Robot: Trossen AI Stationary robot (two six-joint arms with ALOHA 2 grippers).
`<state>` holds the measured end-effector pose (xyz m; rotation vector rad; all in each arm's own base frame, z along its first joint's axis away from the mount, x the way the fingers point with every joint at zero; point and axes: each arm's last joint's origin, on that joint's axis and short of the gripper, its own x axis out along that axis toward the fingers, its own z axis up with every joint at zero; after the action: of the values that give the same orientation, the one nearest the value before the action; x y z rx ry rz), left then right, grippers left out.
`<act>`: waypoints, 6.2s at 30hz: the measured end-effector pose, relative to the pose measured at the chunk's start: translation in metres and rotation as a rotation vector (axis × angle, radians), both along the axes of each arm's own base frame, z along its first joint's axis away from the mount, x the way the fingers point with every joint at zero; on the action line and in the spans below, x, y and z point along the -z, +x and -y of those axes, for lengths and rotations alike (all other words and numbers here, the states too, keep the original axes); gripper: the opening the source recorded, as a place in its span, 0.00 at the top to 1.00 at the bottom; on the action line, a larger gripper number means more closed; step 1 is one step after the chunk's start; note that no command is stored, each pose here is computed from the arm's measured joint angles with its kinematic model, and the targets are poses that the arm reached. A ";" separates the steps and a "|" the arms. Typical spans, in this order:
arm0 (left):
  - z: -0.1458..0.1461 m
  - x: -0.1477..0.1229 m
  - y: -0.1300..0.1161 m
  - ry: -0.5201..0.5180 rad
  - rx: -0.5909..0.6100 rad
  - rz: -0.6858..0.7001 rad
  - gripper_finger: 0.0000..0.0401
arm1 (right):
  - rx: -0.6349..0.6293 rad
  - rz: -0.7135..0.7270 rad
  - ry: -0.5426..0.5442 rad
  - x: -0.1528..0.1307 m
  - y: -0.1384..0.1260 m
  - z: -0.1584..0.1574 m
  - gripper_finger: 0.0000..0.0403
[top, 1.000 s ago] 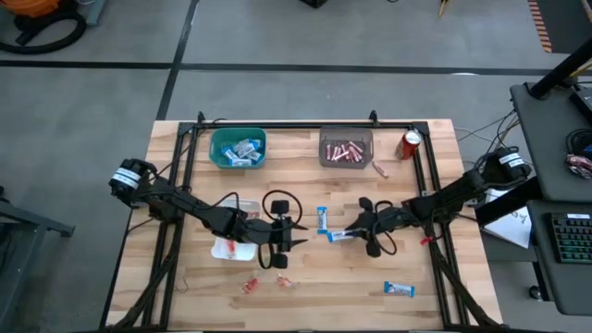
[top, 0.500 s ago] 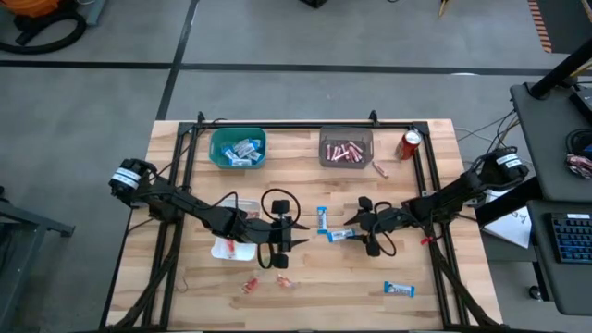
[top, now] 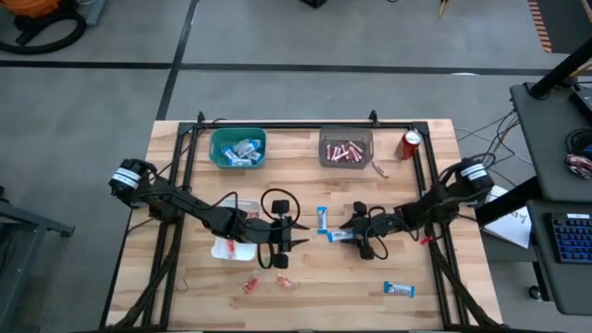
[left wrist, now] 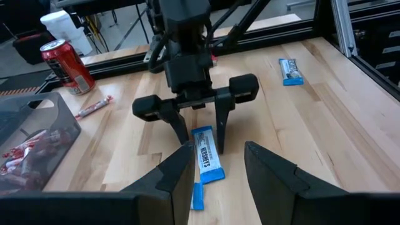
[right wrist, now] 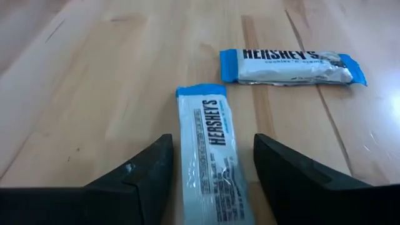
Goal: Sort candy
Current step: Put the white chocolate bar into the green bin, then put the green gummy candy into the white bin
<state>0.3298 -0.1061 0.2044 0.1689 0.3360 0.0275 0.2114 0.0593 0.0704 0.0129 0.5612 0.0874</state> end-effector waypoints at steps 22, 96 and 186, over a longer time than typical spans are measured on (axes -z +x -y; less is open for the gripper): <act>-0.003 -0.024 -0.012 -0.008 -0.002 0.031 0.69 | -0.033 0.045 0.034 0.004 0.003 -0.002 0.77; -0.063 -0.140 -0.176 -0.087 -0.203 0.146 0.69 | 0.287 0.148 -0.075 -0.101 0.305 0.251 0.47; 0.071 0.062 0.008 -0.114 -0.217 -0.998 0.64 | 0.102 -0.545 0.216 -0.174 0.036 -0.092 0.55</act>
<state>0.3378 -0.1776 0.1423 0.0193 1.3489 0.1398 0.2477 0.1515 0.2448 0.2826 1.0923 0.0439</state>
